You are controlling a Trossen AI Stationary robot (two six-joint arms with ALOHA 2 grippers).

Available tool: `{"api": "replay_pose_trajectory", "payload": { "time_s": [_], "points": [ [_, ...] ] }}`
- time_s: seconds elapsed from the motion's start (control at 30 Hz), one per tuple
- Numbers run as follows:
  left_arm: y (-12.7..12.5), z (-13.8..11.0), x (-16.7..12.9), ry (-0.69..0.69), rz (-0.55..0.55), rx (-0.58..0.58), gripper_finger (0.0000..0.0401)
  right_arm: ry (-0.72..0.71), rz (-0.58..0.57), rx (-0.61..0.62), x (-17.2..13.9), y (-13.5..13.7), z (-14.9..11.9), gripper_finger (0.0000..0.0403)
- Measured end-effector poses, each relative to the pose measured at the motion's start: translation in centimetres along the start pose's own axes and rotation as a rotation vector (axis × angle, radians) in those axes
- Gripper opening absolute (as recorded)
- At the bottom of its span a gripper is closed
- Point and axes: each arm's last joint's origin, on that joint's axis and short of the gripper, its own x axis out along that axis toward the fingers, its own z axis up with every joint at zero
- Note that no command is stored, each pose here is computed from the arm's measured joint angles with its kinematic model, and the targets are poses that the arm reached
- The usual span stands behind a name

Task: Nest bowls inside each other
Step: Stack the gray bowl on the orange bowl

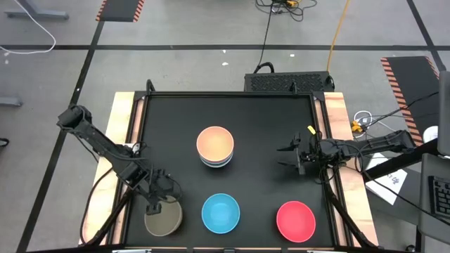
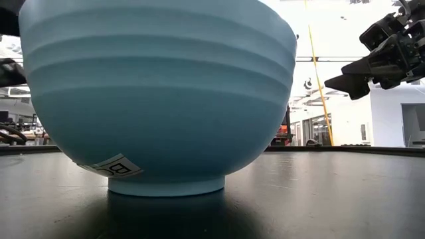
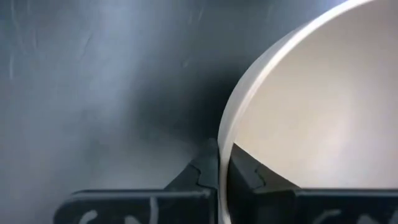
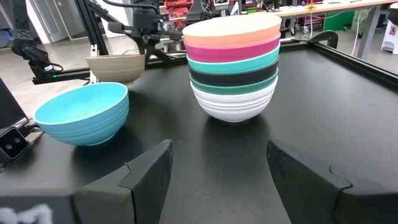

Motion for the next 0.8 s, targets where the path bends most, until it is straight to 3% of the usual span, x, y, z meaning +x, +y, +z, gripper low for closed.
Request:
{"api": "replay_pose_trajectory", "payload": {
  "time_s": [0.17,0.33,0.63,0.8],
  "points": [
    [-0.3,1.7,-1.2,-0.147,0.017,0.148,0.0005,0.008,-0.001,-0.001,0.0,0.0,-0.1,0.0253],
    [1.0,4.8,-4.2,-0.303,0.084,0.241,0.0005,0.015,0.004,-0.002,0.0,0.0,-0.1,0.0253],
    [4.7,12.6,-14.7,-0.563,0.265,0.330,0.0004,0.023,0.023,-0.003,0.0,0.1,-0.2,0.0253],
    [6.0,15.7,-20.3,-0.693,0.321,0.258,0.0004,0.023,0.023,-0.002,0.0,0.1,-0.2,0.0253]
  ]
}}
